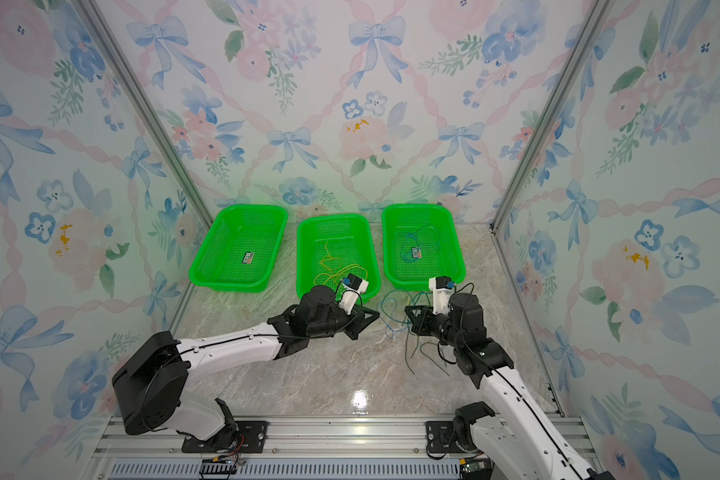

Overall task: Untangle and sort cables by color
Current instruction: Untie the cable.

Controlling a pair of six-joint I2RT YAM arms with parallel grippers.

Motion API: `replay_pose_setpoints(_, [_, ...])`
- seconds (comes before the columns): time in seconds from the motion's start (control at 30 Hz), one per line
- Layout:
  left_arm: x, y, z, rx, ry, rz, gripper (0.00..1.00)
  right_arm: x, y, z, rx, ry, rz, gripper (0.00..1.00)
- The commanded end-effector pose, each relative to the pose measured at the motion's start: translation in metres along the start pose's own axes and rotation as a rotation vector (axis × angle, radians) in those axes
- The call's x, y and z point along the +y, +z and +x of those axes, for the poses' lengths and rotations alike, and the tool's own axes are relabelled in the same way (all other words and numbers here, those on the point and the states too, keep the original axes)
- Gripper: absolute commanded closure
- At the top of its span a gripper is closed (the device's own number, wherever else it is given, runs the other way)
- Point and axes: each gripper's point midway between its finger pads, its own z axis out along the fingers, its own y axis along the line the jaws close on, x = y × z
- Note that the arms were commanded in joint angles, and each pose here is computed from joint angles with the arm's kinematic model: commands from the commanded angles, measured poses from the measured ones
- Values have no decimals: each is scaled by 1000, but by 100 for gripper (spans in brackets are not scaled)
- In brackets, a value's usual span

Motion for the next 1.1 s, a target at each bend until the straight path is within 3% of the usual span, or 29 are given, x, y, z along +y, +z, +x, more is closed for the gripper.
replay_pose_setpoints(0.0, [-1,-6,-16,-47,37,2,100,-6,5,1,-5,14,7,95])
replay_pose_setpoints(0.17, [27,-18,-7,-34,19,-129,100,-41,5,8,5,67,150,76])
replay_pose_setpoints(0.23, [40,-23,-2,-16,28,-197,100,-59,7,15,23,89,208,75])
replay_pose_setpoints(0.3, [47,-30,2,-9,36,-240,100,-75,11,25,59,113,252,82])
replay_pose_setpoints(0.37, [46,-37,1,-15,45,-241,100,-86,16,37,105,119,278,98])
replay_pose_setpoints(0.47, [43,-50,-8,-38,61,-258,100,-100,24,52,169,128,324,97])
replay_pose_setpoints(0.6, [35,-71,-29,-92,101,-286,100,-97,33,61,232,81,334,77])
replay_pose_setpoints(0.73, [30,-95,-51,-150,146,-332,100,-81,36,57,240,-10,336,69])
replay_pose_setpoints(0.93, [59,-145,-85,-238,181,-575,100,-41,33,29,150,-152,229,55])
replay_pose_setpoints(1.07, [65,-151,-103,-241,166,-550,100,-18,25,2,34,-238,199,48])
